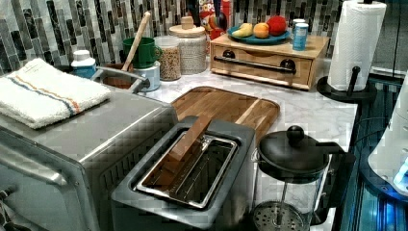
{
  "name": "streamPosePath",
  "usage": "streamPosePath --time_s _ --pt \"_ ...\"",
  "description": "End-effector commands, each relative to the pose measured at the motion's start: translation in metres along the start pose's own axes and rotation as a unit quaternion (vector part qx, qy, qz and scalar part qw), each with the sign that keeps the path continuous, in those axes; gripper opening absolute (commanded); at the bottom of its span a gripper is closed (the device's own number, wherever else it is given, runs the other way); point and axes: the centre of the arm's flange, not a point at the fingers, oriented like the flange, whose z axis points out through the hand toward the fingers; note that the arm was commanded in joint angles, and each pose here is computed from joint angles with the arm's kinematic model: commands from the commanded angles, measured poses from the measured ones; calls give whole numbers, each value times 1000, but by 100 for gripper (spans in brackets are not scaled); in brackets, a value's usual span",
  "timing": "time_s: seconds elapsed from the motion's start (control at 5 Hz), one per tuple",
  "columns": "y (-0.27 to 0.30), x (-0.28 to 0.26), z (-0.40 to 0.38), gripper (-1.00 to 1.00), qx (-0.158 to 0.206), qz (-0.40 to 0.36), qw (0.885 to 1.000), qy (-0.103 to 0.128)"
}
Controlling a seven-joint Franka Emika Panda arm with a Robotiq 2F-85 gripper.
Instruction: Open the drawer.
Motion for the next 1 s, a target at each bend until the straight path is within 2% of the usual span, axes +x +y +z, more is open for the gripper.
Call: streamPosePath --time_s 0.2,0.4,0.8,1.0 --pt "83 -19 82 100 -10 -69 997 24" --pt "95 -19 98 100 -15 -92 995 32" --pt "141 -12 94 100 -31 -114 993 23" --pt "147 -11 97 100 -39 -119 992 30"
